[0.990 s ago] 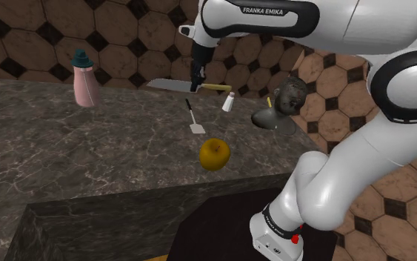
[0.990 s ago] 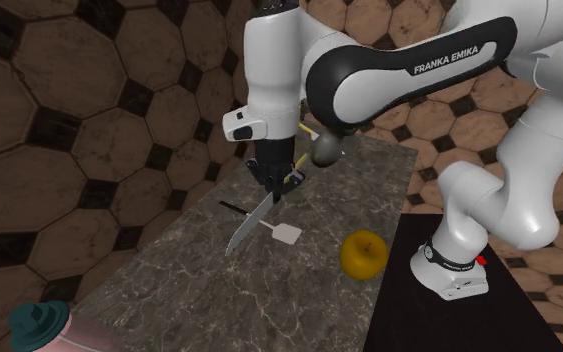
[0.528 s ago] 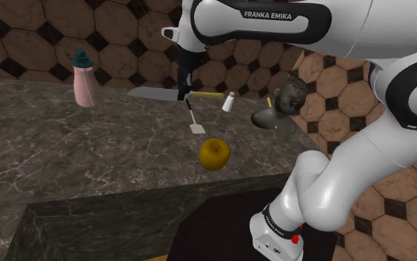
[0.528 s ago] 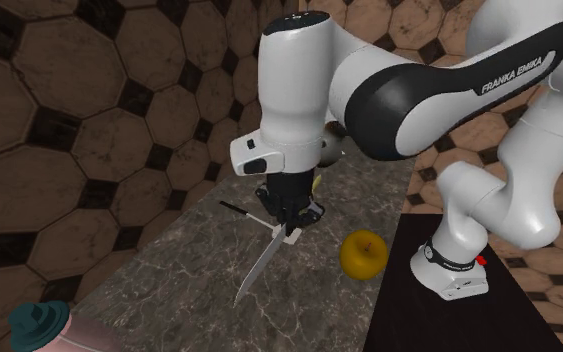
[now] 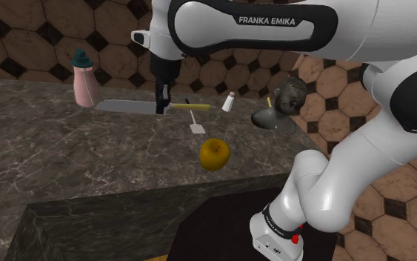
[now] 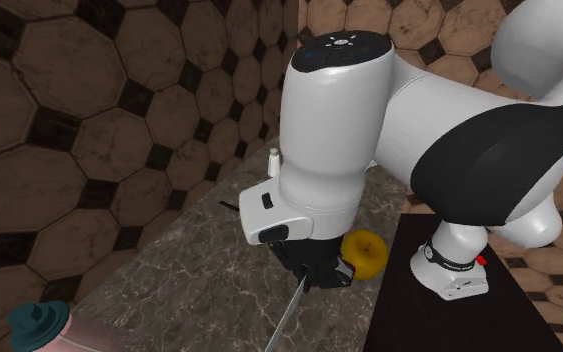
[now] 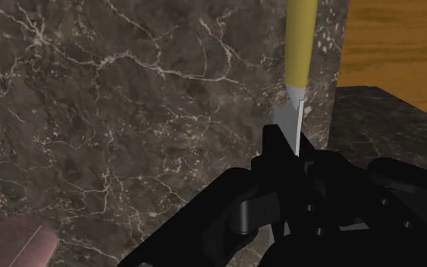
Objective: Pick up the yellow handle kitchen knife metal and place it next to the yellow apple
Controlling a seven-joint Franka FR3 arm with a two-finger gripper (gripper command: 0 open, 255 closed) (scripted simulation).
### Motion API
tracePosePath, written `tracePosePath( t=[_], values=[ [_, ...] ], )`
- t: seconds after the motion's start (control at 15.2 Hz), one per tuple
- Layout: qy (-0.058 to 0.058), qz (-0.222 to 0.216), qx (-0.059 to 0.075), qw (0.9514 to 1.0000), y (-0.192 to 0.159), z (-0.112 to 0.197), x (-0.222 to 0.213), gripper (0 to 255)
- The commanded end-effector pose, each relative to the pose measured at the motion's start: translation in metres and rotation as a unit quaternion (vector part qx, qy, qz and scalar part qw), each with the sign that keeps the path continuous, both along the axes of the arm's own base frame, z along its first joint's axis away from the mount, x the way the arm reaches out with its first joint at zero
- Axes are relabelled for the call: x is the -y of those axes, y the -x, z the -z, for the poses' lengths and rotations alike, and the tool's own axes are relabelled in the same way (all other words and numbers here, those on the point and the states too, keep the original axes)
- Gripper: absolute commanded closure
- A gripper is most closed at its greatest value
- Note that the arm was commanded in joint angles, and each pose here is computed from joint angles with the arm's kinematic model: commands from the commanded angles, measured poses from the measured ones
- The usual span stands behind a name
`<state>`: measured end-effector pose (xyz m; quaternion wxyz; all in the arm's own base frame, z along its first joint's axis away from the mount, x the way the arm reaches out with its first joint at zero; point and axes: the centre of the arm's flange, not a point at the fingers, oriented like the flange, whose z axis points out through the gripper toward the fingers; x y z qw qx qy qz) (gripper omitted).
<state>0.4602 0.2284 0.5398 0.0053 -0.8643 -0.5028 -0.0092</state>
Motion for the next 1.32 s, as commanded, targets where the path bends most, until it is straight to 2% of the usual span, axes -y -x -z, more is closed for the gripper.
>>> tracePosePath(
  t=[0.0,1.25],
  values=[
    [0.0,0.001,0.0,1.0,0.005,0.0,-0.02,255],
    [0.0,0.001,0.0,1.0,0.005,0.101,-0.02,255]
  ],
)
